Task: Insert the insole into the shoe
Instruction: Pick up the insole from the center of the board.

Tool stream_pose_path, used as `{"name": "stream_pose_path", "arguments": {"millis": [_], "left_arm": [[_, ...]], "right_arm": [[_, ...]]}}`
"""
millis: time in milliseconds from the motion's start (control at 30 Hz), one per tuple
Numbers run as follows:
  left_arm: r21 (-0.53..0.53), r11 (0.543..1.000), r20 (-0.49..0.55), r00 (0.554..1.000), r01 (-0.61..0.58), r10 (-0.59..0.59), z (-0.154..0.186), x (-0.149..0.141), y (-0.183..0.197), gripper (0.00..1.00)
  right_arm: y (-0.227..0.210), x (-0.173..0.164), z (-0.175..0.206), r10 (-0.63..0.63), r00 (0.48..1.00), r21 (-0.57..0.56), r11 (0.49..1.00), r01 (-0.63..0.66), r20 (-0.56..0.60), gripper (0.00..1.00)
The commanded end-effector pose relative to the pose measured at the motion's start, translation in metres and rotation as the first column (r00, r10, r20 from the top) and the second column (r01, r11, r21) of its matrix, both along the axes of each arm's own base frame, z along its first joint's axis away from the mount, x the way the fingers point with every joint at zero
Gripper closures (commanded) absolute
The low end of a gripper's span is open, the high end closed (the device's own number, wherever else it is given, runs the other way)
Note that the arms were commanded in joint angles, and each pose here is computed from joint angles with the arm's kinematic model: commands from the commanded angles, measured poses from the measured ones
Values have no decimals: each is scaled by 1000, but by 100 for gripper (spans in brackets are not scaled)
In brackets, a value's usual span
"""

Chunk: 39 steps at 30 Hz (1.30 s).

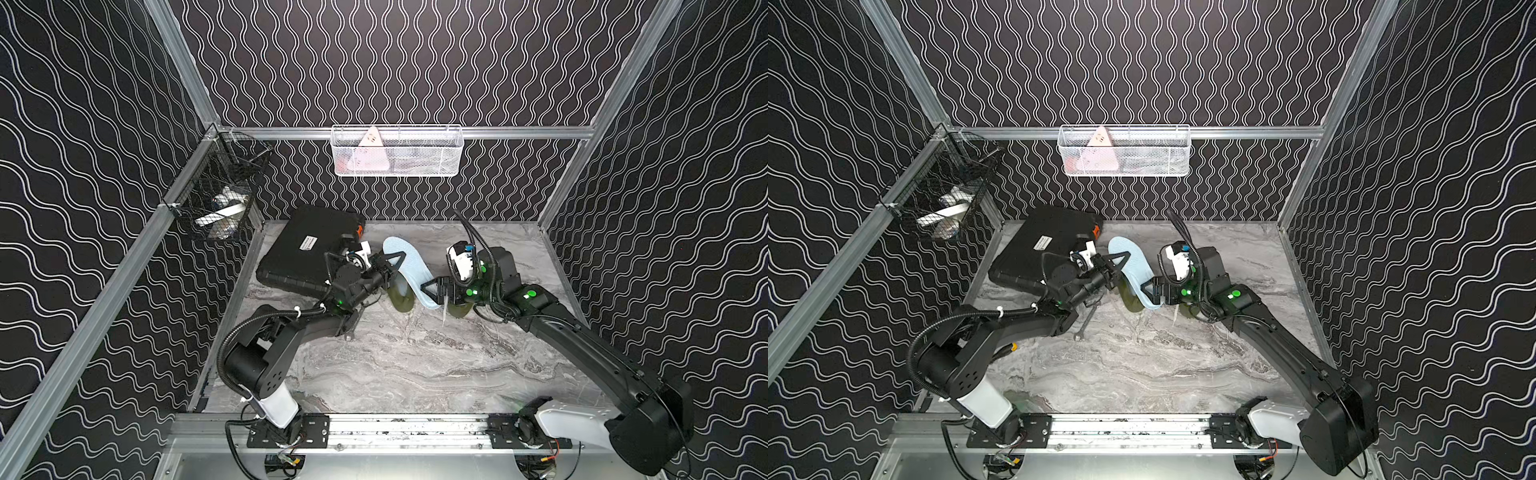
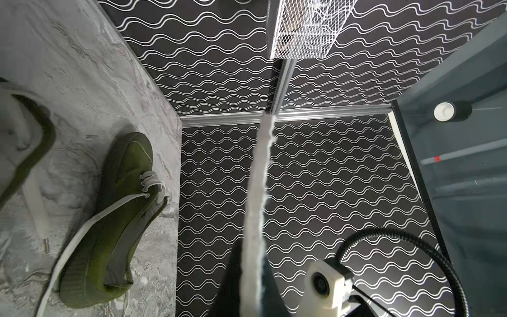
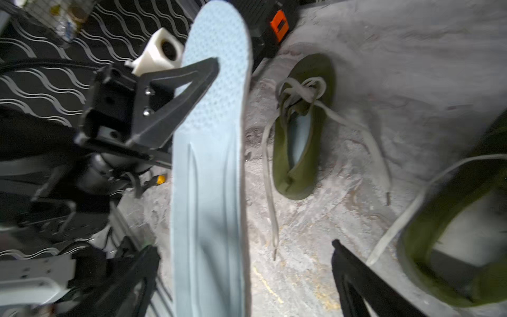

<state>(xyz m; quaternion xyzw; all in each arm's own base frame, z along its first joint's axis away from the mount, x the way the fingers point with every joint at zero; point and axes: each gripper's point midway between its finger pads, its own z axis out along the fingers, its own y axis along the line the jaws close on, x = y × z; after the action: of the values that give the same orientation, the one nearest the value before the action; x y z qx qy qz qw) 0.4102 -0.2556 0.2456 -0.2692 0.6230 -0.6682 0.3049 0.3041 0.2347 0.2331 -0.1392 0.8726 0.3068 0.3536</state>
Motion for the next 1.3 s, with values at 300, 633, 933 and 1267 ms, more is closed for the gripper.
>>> {"name": "stream_pose_path", "arguments": {"millis": [300, 633, 933, 1267], "left_arm": [[90, 993, -185, 979, -71, 87, -37, -8, 20, 100], [87, 994, -204, 975, -69, 86, -42, -10, 20, 100], [78, 994, -214, 973, -70, 85, -46, -9, 22, 100], [65, 995, -228, 970, -73, 86, -49, -9, 24, 100]], "right_arm": [[40, 17, -3, 120, 980, -160, 983, -95, 159, 0], [70, 14, -22, 180, 973, -248, 958, -141, 143, 0], [69, 17, -45, 172, 980, -342, 931, -131, 95, 12], [67, 18, -49, 159, 984, -361, 925, -121, 76, 44]]}}
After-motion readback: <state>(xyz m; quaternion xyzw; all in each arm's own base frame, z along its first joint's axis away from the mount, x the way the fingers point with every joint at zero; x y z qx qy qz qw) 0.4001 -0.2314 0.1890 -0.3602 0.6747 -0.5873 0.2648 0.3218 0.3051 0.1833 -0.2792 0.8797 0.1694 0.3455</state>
